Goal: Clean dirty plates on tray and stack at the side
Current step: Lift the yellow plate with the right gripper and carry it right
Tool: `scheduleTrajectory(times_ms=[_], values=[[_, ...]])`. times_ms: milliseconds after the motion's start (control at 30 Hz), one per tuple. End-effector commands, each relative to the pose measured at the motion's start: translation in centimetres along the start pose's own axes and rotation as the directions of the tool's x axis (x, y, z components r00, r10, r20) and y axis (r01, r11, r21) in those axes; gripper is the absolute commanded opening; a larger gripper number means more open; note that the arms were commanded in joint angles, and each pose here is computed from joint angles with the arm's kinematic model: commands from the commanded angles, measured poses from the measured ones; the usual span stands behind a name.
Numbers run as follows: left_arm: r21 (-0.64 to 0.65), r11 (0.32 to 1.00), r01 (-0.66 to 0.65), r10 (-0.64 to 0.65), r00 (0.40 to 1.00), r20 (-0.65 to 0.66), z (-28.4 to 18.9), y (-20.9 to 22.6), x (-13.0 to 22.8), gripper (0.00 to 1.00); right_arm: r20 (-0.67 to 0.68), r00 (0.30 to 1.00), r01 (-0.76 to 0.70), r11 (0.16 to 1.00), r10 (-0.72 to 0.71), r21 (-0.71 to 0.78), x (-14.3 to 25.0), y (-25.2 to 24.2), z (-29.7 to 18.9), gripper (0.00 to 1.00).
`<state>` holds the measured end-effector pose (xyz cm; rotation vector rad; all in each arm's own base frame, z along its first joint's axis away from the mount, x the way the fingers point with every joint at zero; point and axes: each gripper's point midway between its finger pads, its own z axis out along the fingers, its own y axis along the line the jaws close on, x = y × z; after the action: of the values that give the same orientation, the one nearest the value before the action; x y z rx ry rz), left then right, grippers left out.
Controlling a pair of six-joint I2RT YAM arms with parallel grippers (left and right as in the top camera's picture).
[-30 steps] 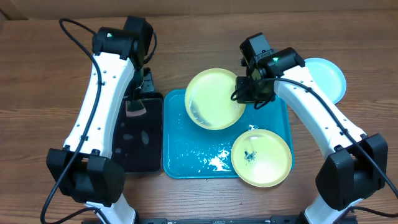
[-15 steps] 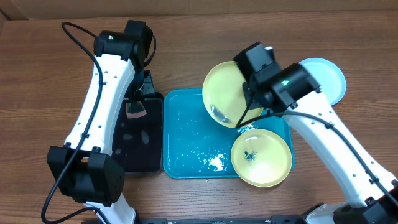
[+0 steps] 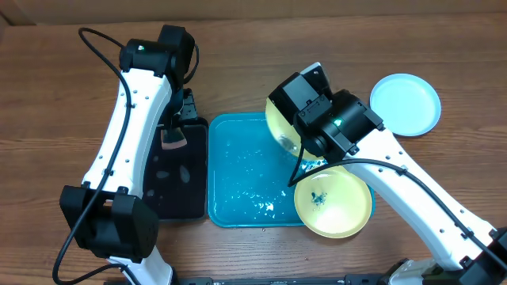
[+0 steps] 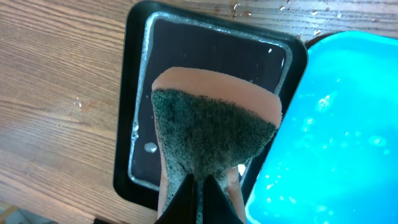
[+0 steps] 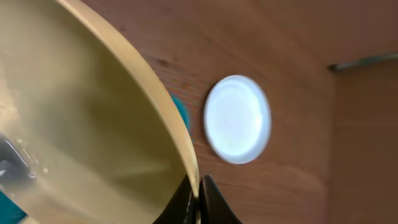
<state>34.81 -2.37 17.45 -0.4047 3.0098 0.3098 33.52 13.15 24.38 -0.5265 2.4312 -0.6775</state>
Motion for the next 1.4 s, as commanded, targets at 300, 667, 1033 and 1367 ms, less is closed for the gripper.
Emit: scheduleTrajectory(times_ms=[300, 667, 1033, 1367], values=[[0.001, 1.0, -0.018, 0.018, 1.0, -0.01, 0.4, 0.0, 0.0, 0.04, 0.024, 0.973, 0.209, 0.924, -0.228, 0.319, -2.3, -5.3, -1.6, 0.04], [0.0, 1.0, -0.018, 0.018, 1.0, -0.011, 0.4, 0.0, 0.1, 0.04, -0.036, 0.948, 0.29, 0.809, -0.317, 0.511, -3.3, -8.4, -3.3, 0.04], [-0.002, 1.0, -0.022, 0.022, 1.0, -0.014, 0.4, 0.0, 0.1, 0.04, 0.029, 0.948, 0.261, 0.824, -0.317, 0.502, -4.2, -6.8, -4.2, 0.04], [-0.004, 1.0, -0.027, 0.026, 0.999, -0.018, 0.4, 0.1, 0.2, 0.04, 0.072, 0.983, 0.153, 0.975, -0.166, 0.16, -1.4, -0.6, -2.6, 0.04]])
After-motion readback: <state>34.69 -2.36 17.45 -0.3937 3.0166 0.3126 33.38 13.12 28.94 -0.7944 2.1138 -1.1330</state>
